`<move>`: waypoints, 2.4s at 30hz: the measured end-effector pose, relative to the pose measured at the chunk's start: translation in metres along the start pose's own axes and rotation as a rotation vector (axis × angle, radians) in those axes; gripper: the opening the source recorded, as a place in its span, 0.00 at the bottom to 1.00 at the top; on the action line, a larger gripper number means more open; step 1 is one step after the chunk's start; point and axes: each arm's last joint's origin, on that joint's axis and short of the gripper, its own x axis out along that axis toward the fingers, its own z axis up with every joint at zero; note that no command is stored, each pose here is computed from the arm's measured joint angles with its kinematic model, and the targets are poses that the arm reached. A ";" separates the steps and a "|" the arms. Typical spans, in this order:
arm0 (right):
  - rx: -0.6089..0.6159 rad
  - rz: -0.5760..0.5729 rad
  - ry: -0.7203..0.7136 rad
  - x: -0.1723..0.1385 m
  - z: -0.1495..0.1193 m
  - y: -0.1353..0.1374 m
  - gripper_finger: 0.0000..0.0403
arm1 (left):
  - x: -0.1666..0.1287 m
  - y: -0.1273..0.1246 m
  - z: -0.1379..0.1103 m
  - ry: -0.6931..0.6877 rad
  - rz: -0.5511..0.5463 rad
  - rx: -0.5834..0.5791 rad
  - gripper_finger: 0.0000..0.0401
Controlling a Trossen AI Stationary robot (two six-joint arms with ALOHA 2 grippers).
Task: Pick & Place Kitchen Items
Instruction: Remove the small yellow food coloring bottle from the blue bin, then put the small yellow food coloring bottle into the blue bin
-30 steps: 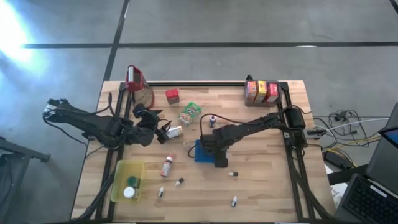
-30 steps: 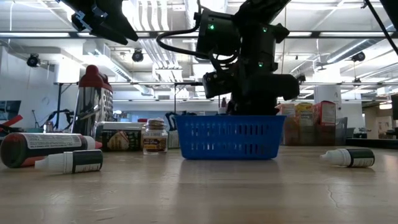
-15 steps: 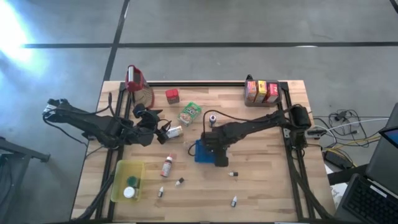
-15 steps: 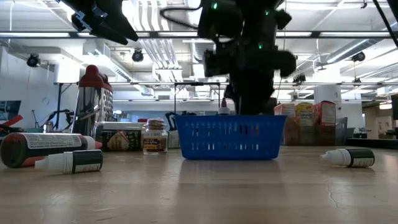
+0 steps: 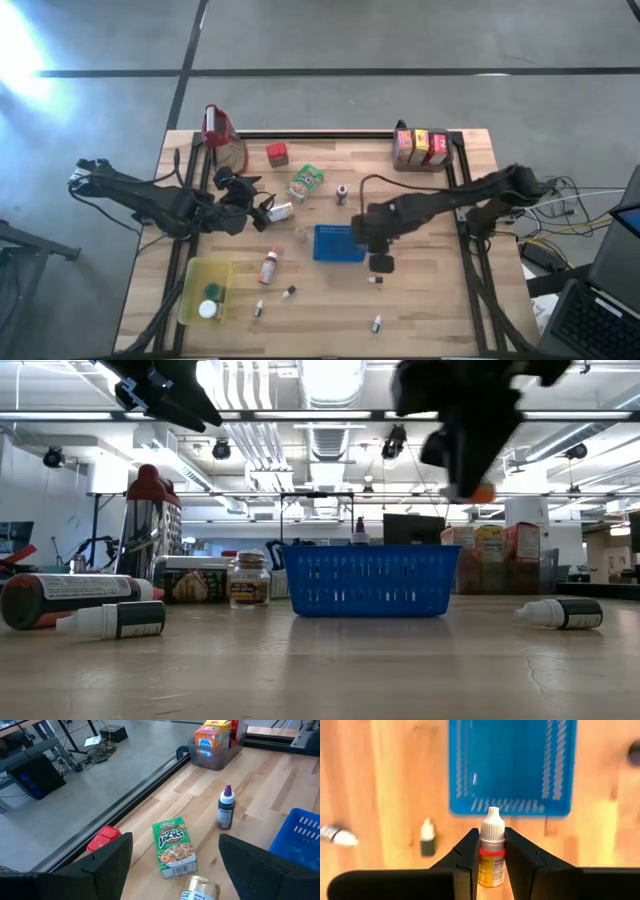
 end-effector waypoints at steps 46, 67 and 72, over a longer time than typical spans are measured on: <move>0.191 -0.079 0.094 0.070 -0.095 -0.017 0.46 | 0.000 0.000 0.000 0.001 0.000 0.001 0.75; 0.305 -0.109 0.083 0.039 -0.079 -0.016 0.34 | 0.000 0.000 0.000 0.001 0.000 0.001 0.75; 0.351 -0.115 0.088 0.042 -0.079 -0.016 0.37 | 0.000 0.000 0.000 0.001 0.000 0.001 0.75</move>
